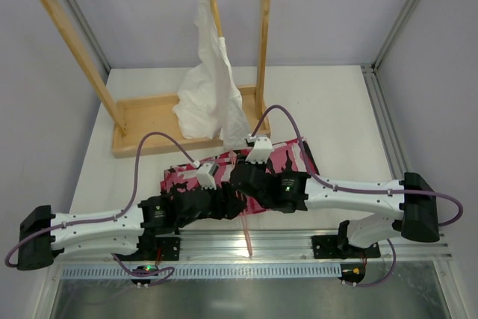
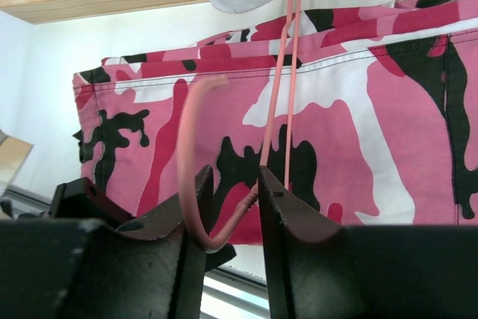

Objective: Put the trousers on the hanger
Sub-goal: Pass the hanger from the right arm to the left

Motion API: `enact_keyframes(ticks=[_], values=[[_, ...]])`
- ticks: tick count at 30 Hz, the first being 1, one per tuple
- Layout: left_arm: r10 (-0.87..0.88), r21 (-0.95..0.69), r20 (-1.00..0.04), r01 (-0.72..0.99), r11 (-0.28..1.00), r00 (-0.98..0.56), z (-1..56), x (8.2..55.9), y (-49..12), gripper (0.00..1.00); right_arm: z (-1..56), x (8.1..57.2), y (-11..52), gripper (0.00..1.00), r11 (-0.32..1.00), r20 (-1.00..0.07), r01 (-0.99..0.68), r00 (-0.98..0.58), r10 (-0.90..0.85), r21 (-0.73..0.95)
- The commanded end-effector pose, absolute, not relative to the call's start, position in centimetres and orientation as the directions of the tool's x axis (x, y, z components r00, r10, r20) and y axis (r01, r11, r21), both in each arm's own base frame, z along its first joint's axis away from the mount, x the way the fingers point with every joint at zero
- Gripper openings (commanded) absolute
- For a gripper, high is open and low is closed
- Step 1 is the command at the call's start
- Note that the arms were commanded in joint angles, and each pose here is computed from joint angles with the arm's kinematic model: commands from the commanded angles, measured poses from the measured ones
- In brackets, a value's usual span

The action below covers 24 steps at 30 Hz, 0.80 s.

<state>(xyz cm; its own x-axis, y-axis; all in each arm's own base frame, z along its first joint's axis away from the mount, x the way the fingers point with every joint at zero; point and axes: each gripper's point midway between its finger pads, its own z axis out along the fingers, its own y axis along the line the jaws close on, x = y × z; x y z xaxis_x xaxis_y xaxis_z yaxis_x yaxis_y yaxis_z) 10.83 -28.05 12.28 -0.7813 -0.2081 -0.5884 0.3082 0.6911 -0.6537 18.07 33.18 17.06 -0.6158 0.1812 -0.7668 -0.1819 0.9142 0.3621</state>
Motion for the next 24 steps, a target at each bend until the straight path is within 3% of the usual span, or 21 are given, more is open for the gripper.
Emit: enact_keyframes(ticks=[1, 20, 23, 24], values=[[-0.258, -0.685, -0.607, 0.33, 0.649, -0.752, 15.1, 11.6, -29.3, 0.66, 21.5, 18.4, 34.3, 0.36, 0.855, -0.758, -0.199, -0.586, 0.287, 0.478], [-0.309, -0.679, -0.612, 0.283, 0.678, -0.728, 15.2, 12.8, -29.3, 0.61, 22.1, 17.5, 36.0, 0.37, 0.799, -0.714, -0.232, -0.626, 0.315, 0.555], [-0.31, -0.685, -0.61, 0.289, 0.668, -0.729, 15.2, 12.7, -29.6, 0.61, 22.4, 17.3, 36.1, 0.42, 0.776, -0.698, -0.238, -0.634, 0.332, 0.585], [-0.31, -0.687, -0.608, 0.288, 0.667, -0.731, 15.1, 12.7, -29.5, 0.61, 22.7, 17.2, 36.0, 0.48, 0.765, -0.695, -0.242, -0.633, 0.342, 0.597]])
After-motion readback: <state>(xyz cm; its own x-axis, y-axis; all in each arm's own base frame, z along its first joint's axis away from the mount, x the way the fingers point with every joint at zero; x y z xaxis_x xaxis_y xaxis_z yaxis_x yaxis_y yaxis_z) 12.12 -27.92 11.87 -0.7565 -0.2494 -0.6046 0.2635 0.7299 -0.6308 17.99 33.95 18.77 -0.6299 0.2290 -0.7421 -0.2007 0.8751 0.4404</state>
